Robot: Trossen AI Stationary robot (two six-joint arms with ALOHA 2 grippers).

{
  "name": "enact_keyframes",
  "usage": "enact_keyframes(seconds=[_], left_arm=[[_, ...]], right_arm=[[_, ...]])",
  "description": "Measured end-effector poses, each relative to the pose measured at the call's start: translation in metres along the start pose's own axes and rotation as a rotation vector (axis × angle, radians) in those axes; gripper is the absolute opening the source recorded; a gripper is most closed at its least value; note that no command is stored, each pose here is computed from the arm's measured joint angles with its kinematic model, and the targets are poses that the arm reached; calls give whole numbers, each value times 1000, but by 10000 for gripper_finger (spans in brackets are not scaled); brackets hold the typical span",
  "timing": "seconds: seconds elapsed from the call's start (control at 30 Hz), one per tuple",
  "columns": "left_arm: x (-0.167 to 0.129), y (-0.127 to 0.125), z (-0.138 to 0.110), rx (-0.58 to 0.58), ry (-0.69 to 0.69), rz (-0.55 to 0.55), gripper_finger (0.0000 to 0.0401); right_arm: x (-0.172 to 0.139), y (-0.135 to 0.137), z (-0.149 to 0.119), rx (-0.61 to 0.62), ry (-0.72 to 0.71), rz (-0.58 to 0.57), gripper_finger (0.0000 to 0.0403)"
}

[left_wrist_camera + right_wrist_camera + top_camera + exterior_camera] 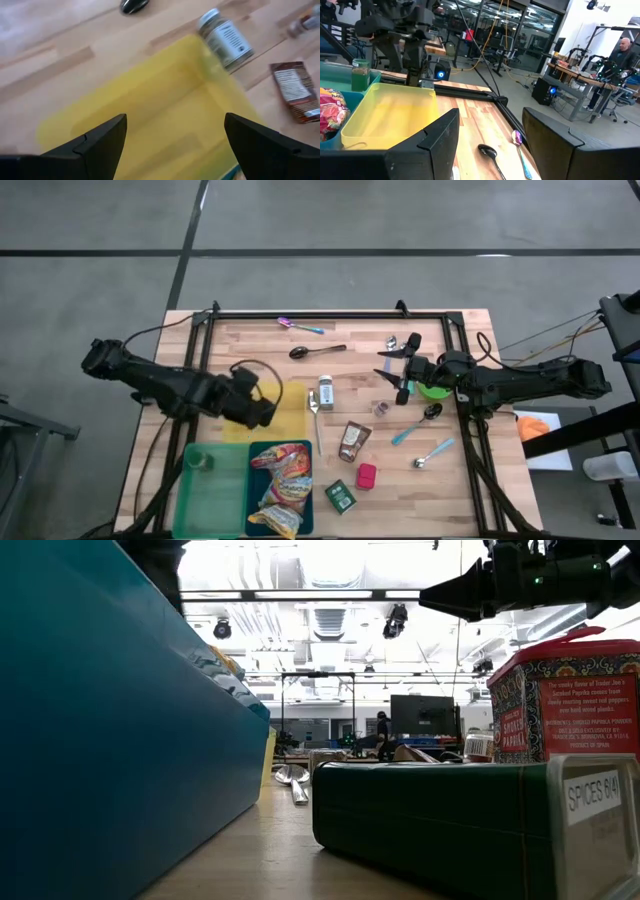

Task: Pick & Place Food Item
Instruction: Put the white spice bottle into the green bin

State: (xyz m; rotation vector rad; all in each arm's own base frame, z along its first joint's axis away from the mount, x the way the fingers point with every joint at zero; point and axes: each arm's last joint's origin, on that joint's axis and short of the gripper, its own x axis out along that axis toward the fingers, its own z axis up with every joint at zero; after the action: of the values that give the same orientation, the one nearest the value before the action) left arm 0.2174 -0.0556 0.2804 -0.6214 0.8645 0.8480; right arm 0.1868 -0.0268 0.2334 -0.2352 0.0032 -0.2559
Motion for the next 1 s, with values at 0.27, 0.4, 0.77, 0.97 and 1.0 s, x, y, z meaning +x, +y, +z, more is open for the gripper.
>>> enact_keyframes(seconds=[0.27,0.4,0.77,0.97,1.0], left_arm=[[19,-3,27,79,-42,-45,338],[24,-2,34,98,-65,-54,338],[40,6,64,96,46,-177,338],[66,20,96,69,151,-270,338],[70,22,102,60,172,-285,338]], right_arm=[[0,0,0,0,0,0,215],[0,0,0,0,0,0,215],[0,0,0,0,1,0,215],[0,0,0,0,1,0,215],[0,0,0,0,1,0,215]])
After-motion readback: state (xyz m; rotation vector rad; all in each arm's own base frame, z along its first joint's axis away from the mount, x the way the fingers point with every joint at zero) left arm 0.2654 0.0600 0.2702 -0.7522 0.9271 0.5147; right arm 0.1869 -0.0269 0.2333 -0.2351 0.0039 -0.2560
